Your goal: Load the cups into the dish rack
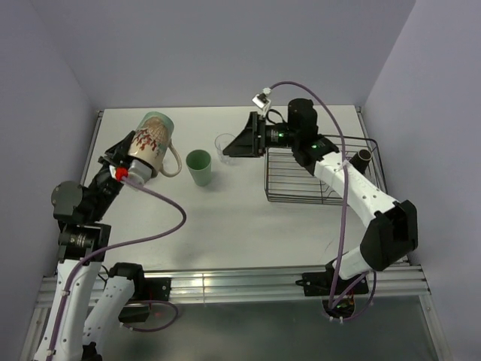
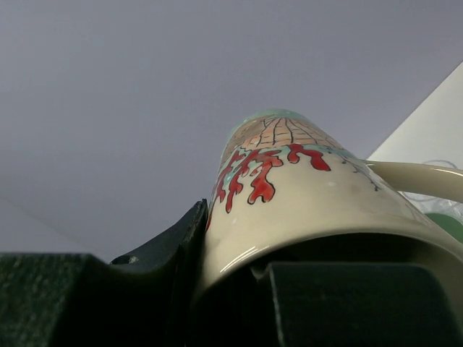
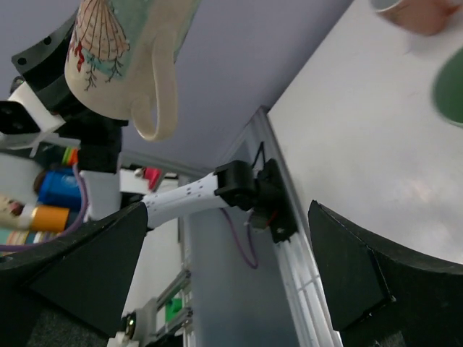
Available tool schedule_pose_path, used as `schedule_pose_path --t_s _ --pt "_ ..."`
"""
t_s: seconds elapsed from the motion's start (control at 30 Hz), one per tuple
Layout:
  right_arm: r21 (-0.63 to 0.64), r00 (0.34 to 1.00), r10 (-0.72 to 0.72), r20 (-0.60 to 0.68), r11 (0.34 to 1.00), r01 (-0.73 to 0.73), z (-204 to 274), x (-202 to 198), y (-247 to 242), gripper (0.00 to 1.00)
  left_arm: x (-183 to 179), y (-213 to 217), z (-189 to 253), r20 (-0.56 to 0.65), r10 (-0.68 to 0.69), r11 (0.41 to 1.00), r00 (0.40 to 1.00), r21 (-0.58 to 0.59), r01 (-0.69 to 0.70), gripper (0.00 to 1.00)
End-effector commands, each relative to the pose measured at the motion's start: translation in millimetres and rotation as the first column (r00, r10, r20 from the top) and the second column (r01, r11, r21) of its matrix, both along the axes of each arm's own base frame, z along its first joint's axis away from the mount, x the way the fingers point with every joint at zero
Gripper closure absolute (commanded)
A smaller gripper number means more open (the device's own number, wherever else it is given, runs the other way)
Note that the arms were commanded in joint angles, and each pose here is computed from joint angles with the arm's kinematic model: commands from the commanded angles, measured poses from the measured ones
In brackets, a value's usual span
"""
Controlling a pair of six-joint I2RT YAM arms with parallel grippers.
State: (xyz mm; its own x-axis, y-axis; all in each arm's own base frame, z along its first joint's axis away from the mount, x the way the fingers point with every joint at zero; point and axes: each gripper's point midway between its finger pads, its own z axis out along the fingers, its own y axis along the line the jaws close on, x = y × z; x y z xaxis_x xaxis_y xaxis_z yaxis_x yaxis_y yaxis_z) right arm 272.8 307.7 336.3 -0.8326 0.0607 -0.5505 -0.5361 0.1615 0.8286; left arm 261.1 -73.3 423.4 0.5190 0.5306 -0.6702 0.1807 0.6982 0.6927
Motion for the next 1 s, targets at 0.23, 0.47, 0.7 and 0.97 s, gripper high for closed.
schedule_pose_path --t_s 0.23,0.47,0.7,0.97 --pt "0.138 0.954 0.272 0.122 0.948 -0.288 55.1 -49.4 74.5 0.00 -55.1 -17.1 89.8 0.377 -0.117 0.991 0.919 0.105 0.083 1.00" --pt "0.210 0.916 0.337 0.218 0.900 -0.381 79.3 -64.7 101.8 0.02 -58.0 -15.4 93.4 0.378 -0.109 0.992 0.919 0.094 0.080 1.00" --pt "0.260 0.912 0.364 0.189 0.877 -0.404 78.9 -67.9 123.0 0.04 -58.4 -12.2 89.0 0.411 -0.089 0.994 0.907 0.091 0.056 1.00" --pt "0.305 0.897 0.403 0.181 0.844 -0.441 85.3 -82.7 138.1 0.14 -56.4 -11.1 84.3 0.412 -0.080 0.994 0.908 0.095 0.045 1.00"
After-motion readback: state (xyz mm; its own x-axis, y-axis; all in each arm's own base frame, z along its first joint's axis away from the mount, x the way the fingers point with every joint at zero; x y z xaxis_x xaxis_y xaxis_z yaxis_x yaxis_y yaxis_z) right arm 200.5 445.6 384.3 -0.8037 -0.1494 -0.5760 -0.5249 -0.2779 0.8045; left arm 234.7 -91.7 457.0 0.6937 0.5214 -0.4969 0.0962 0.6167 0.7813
